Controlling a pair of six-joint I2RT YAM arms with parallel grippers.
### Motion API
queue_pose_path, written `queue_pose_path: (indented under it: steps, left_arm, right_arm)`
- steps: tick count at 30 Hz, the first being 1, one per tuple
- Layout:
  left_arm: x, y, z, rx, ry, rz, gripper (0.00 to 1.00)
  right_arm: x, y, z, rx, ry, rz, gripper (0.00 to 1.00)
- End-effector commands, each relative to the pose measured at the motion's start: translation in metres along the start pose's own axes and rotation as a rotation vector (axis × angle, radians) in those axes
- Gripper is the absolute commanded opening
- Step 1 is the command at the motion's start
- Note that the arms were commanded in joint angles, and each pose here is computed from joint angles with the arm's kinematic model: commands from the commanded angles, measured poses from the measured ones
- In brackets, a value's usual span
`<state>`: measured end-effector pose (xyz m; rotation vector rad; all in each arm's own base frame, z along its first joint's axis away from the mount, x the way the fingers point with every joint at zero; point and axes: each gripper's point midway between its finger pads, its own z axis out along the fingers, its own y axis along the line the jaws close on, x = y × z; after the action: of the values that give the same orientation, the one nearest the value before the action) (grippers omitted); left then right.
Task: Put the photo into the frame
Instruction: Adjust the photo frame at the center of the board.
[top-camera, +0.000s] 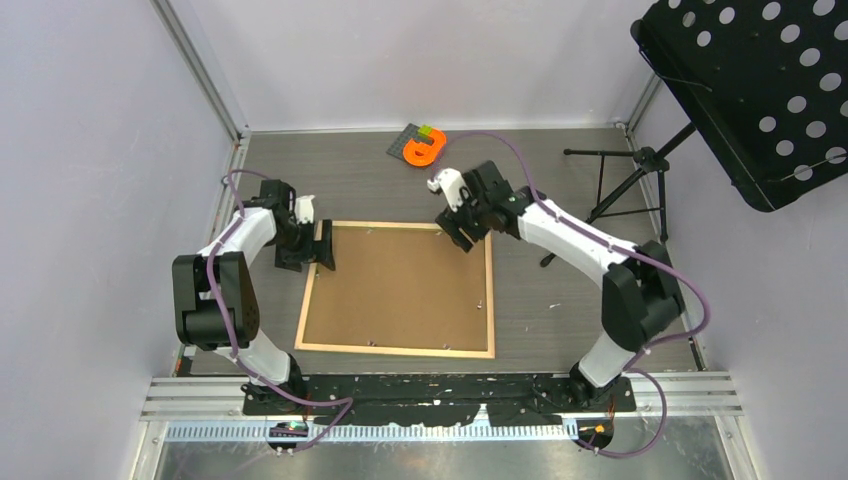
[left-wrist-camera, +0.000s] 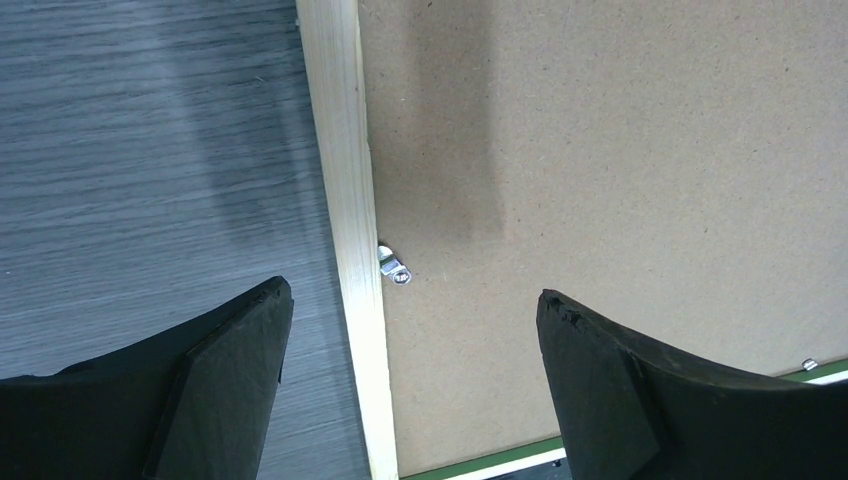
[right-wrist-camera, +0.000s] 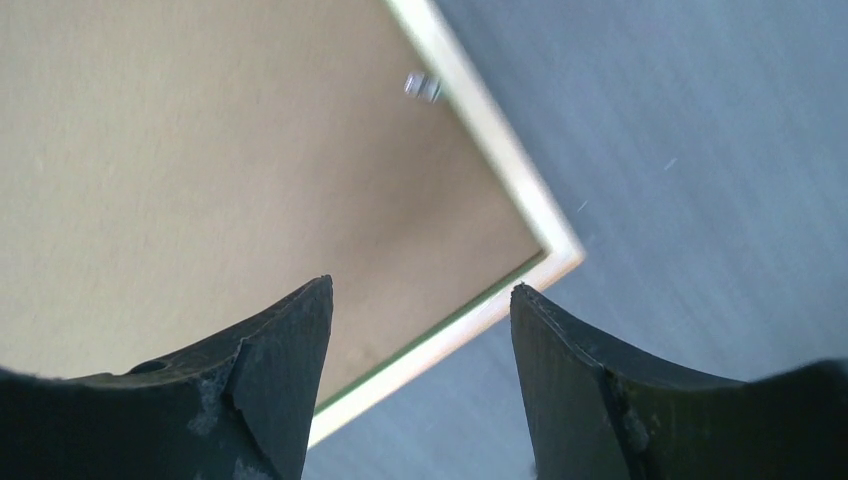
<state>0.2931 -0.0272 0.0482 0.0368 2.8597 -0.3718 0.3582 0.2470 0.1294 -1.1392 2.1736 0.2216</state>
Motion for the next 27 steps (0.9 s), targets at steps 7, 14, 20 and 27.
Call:
queue_pose_path:
  steps: [7, 14, 20, 27]
  left_arm:
    - [-0.011, 0.007, -0.002, -0.026, -0.052, 0.018, 0.89]
    - [-0.009, 0.015, 0.000, -0.066, -0.036, 0.024, 0.89]
    - [-0.009, 0.014, -0.001, -0.065, -0.035, 0.024, 0.89]
    - [-0.010, 0.013, 0.000, -0.054, -0.036, 0.023, 0.89]
  right_arm:
    - [0.101, 0.043, -0.012, -0.087, 0.124, 0.177, 0.72]
    - [0.115, 0.050, -0.011, -0.179, 0.152, 0.313, 0.82]
    - [0.125, 0.048, -0.003, -0.202, 0.183, 0.371, 0.68]
    - [0.141, 0.040, 0.006, -0.230, 0.221, 0.466, 0.54]
